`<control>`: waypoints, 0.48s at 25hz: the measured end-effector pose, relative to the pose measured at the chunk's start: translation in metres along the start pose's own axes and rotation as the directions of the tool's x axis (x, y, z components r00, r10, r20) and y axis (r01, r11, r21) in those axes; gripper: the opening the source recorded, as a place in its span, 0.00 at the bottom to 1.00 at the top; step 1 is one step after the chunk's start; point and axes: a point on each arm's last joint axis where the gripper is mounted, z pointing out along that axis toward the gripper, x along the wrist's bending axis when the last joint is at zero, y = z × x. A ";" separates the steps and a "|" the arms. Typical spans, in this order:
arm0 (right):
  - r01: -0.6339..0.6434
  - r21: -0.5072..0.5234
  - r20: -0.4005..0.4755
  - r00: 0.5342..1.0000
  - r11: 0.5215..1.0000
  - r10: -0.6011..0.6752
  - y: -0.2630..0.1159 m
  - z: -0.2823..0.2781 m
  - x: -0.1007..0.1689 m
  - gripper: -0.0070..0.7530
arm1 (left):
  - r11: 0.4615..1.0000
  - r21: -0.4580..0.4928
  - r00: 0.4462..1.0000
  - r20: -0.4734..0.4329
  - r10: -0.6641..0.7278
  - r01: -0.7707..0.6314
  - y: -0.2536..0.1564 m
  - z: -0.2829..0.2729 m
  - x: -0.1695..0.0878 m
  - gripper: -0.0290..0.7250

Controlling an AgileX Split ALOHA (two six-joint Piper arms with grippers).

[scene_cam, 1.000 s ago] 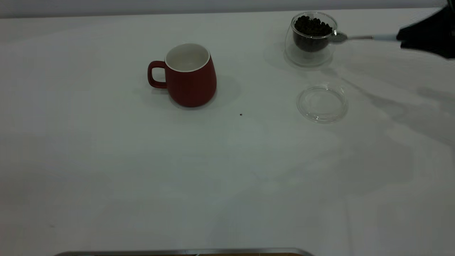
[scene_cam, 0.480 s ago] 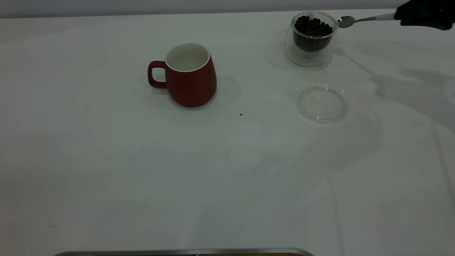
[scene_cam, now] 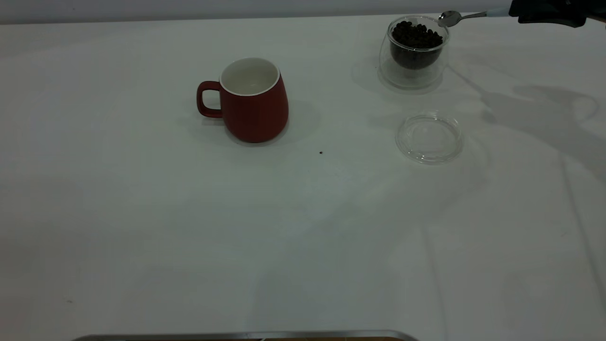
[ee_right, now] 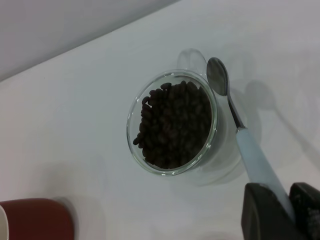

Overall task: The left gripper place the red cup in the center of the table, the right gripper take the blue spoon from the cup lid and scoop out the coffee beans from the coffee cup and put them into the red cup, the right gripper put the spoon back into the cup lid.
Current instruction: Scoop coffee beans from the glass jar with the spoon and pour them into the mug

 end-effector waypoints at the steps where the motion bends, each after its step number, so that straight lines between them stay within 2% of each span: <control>1: -0.001 0.000 -0.004 1.000 1.000 0.001 0.000 0.000 0.000 0.15 | 1.000 0.000 1.000 0.000 0.000 0.000 0.000 0.000 0.000 0.66; 7: -0.005 0.000 -0.068 0.998 1.000 0.005 0.003 -0.008 -0.005 0.15 | 1.000 0.000 1.000 0.000 0.000 0.000 0.000 0.000 0.000 0.66; 12: 0.030 0.012 -0.098 0.995 0.999 -0.029 0.007 -0.016 0.002 0.15 | 1.000 0.000 1.000 0.000 -0.002 0.002 0.000 0.000 0.000 0.66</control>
